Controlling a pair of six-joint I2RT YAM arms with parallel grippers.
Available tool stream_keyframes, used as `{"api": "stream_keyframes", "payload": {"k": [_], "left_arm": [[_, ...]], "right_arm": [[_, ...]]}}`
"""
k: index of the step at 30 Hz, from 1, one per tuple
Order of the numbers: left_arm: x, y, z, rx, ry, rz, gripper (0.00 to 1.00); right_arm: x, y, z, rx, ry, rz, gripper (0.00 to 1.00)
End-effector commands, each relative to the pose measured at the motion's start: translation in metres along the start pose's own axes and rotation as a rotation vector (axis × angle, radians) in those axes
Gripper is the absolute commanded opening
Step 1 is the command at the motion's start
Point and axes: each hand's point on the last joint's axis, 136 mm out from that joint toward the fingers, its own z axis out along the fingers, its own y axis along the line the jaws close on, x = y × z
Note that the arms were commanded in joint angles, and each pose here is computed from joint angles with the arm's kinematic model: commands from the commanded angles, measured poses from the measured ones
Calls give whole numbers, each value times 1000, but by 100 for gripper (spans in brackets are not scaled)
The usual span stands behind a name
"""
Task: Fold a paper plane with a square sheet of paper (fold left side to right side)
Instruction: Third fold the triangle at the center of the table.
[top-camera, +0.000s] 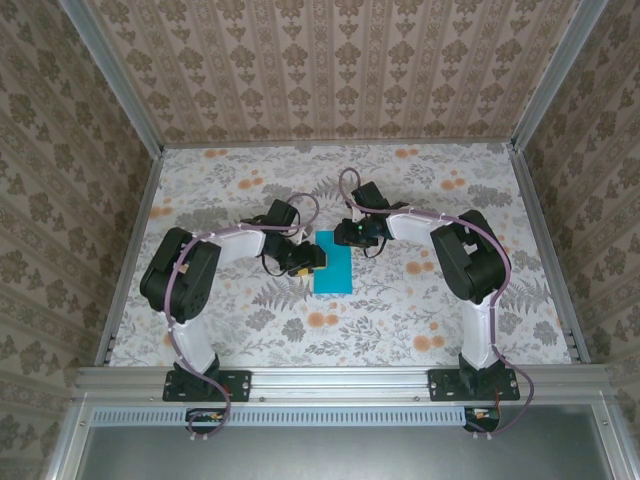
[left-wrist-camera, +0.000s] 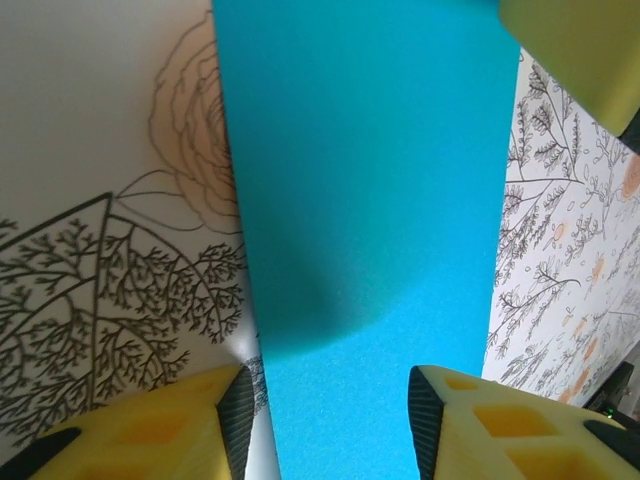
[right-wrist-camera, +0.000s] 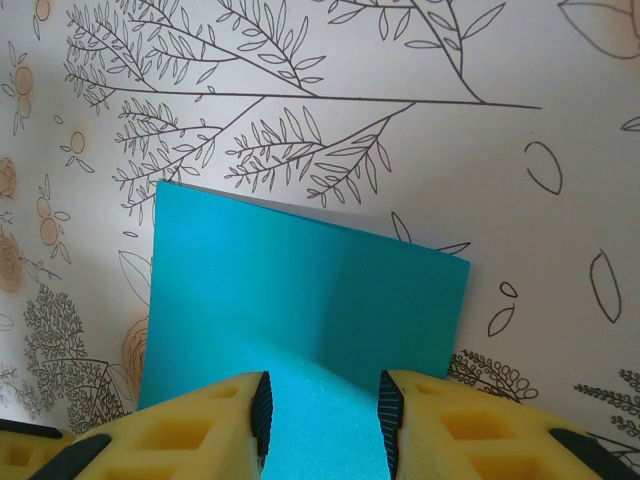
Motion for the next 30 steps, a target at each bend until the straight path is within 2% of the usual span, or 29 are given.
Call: {"api": "stream_keyframes", "payload": {"k": [1, 11, 19, 25, 30], "left_arm": [[5, -3, 5, 23, 20, -21, 44], [4, -2, -2, 11, -11, -36, 30], [7, -3, -5, 27, -30, -71, 7], [8, -5, -10, 41, -47, -141, 0], [8, -14, -11, 82, -40, -180, 0]], "right_arm": [[13, -13, 10, 44, 53, 5, 38], [13, -13, 10, 44, 52, 4, 38], [3, -6, 0, 19, -4, -39, 40], [-14, 0, -35, 47, -130, -142, 52], [5, 3, -70, 49, -213, -222, 61]]}}
